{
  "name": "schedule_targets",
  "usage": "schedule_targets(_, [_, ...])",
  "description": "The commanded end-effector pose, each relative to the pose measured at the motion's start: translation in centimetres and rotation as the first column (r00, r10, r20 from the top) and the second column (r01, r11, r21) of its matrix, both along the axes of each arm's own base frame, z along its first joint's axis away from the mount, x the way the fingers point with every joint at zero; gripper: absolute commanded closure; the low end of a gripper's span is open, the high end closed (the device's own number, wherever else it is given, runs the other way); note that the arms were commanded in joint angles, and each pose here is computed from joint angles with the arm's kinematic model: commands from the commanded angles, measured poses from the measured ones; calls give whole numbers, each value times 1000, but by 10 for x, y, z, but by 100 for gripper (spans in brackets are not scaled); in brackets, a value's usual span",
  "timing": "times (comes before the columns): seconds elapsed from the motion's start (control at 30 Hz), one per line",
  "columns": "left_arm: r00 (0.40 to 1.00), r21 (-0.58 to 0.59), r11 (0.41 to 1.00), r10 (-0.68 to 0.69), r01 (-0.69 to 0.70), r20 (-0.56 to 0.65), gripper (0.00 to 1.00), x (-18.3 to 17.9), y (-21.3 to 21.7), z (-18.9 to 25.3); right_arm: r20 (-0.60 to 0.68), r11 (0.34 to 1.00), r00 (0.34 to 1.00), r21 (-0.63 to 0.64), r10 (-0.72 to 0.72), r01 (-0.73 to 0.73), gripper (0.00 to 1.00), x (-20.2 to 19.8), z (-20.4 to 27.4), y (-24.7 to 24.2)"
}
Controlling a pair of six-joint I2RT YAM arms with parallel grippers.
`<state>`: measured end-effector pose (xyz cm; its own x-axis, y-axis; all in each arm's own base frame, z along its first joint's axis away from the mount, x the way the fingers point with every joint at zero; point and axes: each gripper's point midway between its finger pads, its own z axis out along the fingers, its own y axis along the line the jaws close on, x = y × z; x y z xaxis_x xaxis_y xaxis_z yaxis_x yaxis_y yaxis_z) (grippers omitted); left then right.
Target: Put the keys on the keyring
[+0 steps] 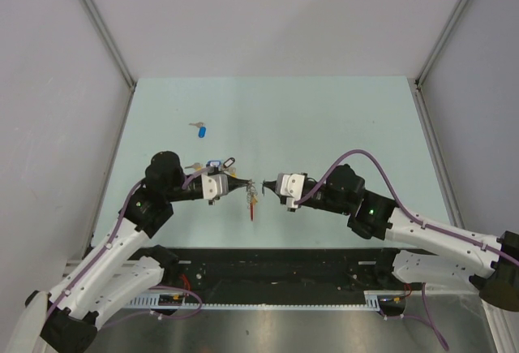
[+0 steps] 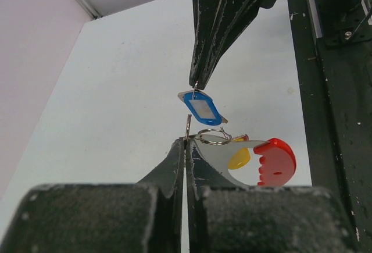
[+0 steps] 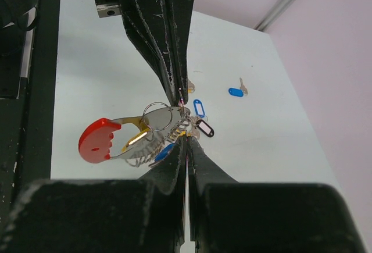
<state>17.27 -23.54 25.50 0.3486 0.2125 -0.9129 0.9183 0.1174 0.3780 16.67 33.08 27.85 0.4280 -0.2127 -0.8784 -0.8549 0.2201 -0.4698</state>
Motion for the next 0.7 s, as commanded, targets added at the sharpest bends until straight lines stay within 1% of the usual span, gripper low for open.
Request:
schedule_targets(0.0, [998,-2,1000,-6,6,70,100,1,0,7,47,999,999,36,3,-4,100,0,22,4])
schedule_targets(0.67, [997,-2,998,-70,70,35,100,-7,-7,3,50,998,997,17,52,-53,100,-8,23,6])
